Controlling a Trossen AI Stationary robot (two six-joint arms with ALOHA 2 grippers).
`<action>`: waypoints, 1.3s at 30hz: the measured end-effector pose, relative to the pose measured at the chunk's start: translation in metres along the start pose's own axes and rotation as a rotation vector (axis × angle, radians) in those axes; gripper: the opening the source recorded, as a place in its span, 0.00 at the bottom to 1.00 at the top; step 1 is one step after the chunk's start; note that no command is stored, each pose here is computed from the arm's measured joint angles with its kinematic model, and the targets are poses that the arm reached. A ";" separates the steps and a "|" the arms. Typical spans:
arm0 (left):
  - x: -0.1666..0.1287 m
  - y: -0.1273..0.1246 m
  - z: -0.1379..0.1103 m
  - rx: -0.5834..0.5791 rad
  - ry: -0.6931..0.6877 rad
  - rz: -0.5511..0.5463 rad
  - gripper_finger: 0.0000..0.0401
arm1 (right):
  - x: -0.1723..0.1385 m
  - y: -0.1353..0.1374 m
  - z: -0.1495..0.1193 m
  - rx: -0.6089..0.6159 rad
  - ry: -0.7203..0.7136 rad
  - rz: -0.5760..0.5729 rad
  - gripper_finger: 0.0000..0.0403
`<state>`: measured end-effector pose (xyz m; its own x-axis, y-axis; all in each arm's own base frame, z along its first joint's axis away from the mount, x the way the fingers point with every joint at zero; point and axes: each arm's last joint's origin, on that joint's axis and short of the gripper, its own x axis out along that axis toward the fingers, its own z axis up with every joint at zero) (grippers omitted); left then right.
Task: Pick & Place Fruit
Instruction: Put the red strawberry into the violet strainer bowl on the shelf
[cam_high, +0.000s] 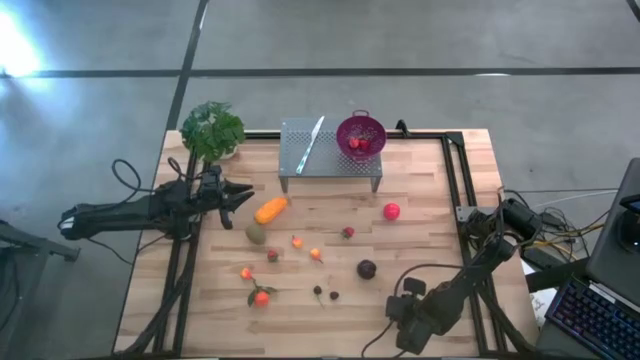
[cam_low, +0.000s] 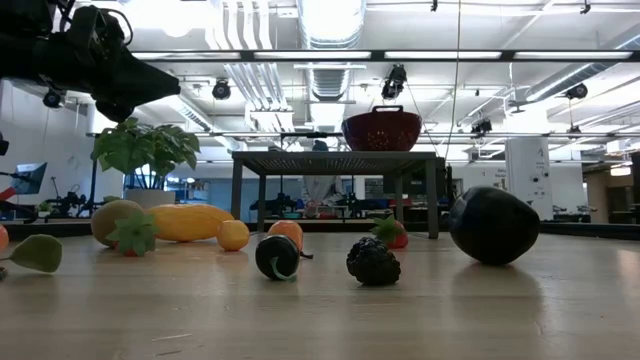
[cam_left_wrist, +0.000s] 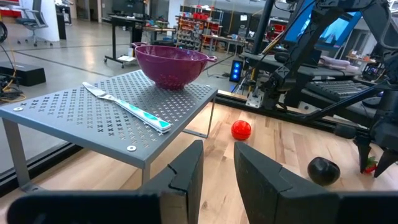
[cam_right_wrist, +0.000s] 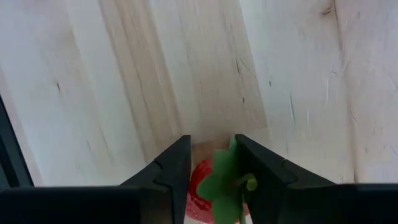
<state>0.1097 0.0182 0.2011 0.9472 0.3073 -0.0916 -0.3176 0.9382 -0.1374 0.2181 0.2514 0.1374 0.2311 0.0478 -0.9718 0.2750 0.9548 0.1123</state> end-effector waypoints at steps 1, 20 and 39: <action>0.000 0.000 0.000 0.000 0.000 0.000 0.24 | 0.000 0.000 0.000 -0.003 0.000 0.000 0.28; 0.000 0.000 0.000 0.000 0.000 0.000 0.24 | -0.005 -0.005 -0.002 0.002 0.097 -0.074 0.55; 0.000 0.000 0.000 0.000 0.000 0.000 0.24 | -0.005 -0.005 -0.004 0.004 0.131 -0.056 0.50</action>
<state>0.1097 0.0182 0.2012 0.9473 0.3069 -0.0913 -0.3173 0.9383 -0.1374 0.2119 0.2478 0.1414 0.0921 0.0328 -0.9952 0.2877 0.9559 0.0581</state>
